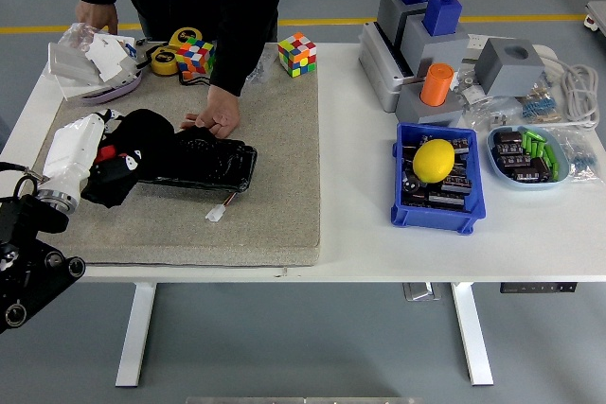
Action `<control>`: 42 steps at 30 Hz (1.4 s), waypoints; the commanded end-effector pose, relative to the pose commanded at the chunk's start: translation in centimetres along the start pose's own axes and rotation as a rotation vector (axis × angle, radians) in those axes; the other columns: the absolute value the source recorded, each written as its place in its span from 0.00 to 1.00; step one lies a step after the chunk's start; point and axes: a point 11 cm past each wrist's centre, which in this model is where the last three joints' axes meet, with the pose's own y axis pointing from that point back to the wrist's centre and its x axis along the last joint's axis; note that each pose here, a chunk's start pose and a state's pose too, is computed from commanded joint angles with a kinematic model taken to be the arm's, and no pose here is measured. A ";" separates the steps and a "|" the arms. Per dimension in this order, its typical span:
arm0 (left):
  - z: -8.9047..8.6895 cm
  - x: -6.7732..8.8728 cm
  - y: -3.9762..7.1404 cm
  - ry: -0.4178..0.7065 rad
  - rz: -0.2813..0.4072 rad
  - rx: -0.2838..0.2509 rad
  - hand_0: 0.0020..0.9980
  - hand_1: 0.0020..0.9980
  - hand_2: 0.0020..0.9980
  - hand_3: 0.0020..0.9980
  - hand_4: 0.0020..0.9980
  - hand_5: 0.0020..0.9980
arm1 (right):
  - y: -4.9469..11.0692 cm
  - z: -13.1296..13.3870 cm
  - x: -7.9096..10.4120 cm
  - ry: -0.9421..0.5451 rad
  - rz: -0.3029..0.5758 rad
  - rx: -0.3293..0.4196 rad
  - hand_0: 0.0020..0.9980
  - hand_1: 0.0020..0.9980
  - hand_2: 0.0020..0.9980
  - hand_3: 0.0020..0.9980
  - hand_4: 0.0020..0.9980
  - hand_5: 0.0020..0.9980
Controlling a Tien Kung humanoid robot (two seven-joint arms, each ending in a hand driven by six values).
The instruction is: Pick the rag up,wipe the panel,place it on the desk
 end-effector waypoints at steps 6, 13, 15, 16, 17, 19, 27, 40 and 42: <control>-1.0 0.7 -0.1 -0.001 0.018 0.024 0.18 0.08 0.21 0.67 0.57 0.11 | 0.0 0.1 0.0 -0.002 0.000 -0.001 0.72 0.62 0.67 0.61 1.00 0.61; -2.2 1.4 -0.2 -0.005 0.038 0.052 0.18 0.08 0.21 0.67 0.57 0.11 | 0.0 0.1 -0.1 -0.005 0.000 -0.001 0.72 0.62 0.67 0.61 1.00 0.61; -2.7 1.9 -0.2 0.000 0.055 0.066 0.18 0.08 0.21 0.67 0.57 0.11 | 0.0 0.1 -0.1 -0.007 0.000 -0.001 0.72 0.62 0.67 0.62 1.00 0.61; -2.9 2.2 -0.2 0.000 0.066 0.072 0.18 0.08 0.21 0.67 0.57 0.11 | 0.0 0.2 -0.1 -0.007 0.000 -0.002 0.72 0.62 0.67 0.62 1.00 0.61; -3.2 2.6 -0.2 0.002 0.078 0.079 0.18 0.08 0.21 0.67 0.57 0.11 | 0.0 0.2 -0.1 -0.009 0.000 -0.002 0.72 0.62 0.67 0.62 1.00 0.61; -3.7 3.5 -0.3 0.005 0.106 0.092 0.18 0.08 0.21 0.67 0.57 0.11 | 0.0 0.2 -0.1 -0.011 0.000 -0.001 0.72 0.62 0.67 0.62 1.00 0.61; -5.5 6.0 -0.2 -0.013 0.159 0.123 0.18 0.08 0.21 0.67 0.57 0.11 | 0.0 0.1 -0.1 -0.014 0.000 0.001 0.72 0.62 0.67 0.62 1.00 0.61; -6.9 4.5 0.5 0.000 0.139 0.155 0.18 0.08 0.21 0.67 0.56 0.11 | 0.0 0.3 0.0 -0.014 0.004 -0.004 0.72 0.62 0.67 0.62 1.00 0.61; -7.3 4.3 0.6 0.002 0.137 0.164 0.18 0.08 0.21 0.67 0.56 0.11 | 0.0 0.2 0.0 -0.015 0.006 -0.004 0.72 0.62 0.67 0.62 1.00 0.61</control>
